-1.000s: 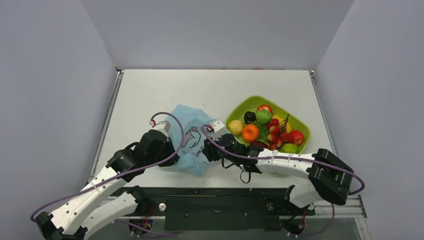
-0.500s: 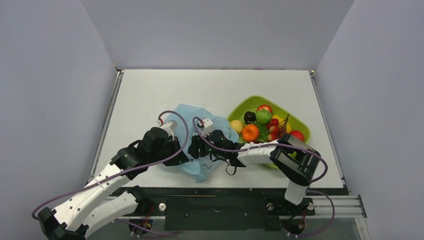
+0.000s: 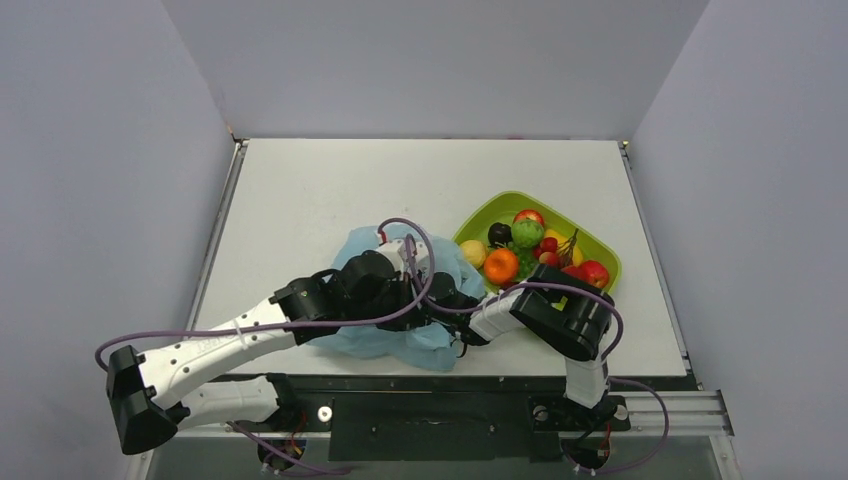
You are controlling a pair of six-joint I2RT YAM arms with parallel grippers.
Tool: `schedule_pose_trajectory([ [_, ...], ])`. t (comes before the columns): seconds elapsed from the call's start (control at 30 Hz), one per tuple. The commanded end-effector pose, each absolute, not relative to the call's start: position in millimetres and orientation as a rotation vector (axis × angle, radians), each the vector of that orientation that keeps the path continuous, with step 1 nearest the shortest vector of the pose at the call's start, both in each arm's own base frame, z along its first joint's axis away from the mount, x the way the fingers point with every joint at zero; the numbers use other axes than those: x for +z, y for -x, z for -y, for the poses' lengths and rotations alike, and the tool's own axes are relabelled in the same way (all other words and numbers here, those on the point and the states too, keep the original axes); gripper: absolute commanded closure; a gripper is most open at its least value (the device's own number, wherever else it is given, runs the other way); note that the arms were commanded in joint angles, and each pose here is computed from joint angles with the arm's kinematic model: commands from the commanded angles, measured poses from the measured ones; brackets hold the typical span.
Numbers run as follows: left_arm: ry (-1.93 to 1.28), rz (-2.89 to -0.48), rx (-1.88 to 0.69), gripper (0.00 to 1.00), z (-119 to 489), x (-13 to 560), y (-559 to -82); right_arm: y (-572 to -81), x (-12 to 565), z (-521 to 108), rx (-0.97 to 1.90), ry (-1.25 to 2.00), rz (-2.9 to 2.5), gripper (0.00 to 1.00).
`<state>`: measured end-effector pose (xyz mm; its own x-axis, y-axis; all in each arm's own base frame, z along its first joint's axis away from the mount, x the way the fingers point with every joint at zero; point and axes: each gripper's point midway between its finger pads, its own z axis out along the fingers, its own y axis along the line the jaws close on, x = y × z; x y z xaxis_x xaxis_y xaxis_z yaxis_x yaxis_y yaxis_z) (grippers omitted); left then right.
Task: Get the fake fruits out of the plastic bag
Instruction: Take out the fake fruit from the plastic bag.
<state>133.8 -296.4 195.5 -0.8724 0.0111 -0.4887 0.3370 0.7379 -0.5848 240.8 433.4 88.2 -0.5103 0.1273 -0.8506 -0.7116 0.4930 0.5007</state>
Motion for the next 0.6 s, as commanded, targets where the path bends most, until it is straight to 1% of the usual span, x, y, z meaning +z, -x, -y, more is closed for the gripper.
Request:
schedule_pose_trajectory([
  [0.0,-0.082,-2.44,-0.871,1.0,256.2,192.2,-143.9,-228.0,107.7,-441.6,1.218,0.511,-1.691,0.18],
  [0.13,0.102,-2.442,-0.754,1.0,210.9,176.7,-138.1,-206.6,102.8,-449.0,1.251,0.589,-1.702,0.18],
  [0.2,0.211,-2.418,-0.744,1.0,195.0,166.8,-136.5,-200.0,104.3,-450.9,1.259,0.595,-1.691,0.18],
  [0.4,0.38,-2.344,-0.826,1.0,177.5,160.2,-131.6,-187.5,108.7,-474.1,1.279,0.66,-1.667,0.18],
  [0.57,0.3,-2.277,-1.037,1.0,198.6,183.6,-125.0,-180.8,119.4,-497.5,1.305,0.69,-1.63,0.18],
])
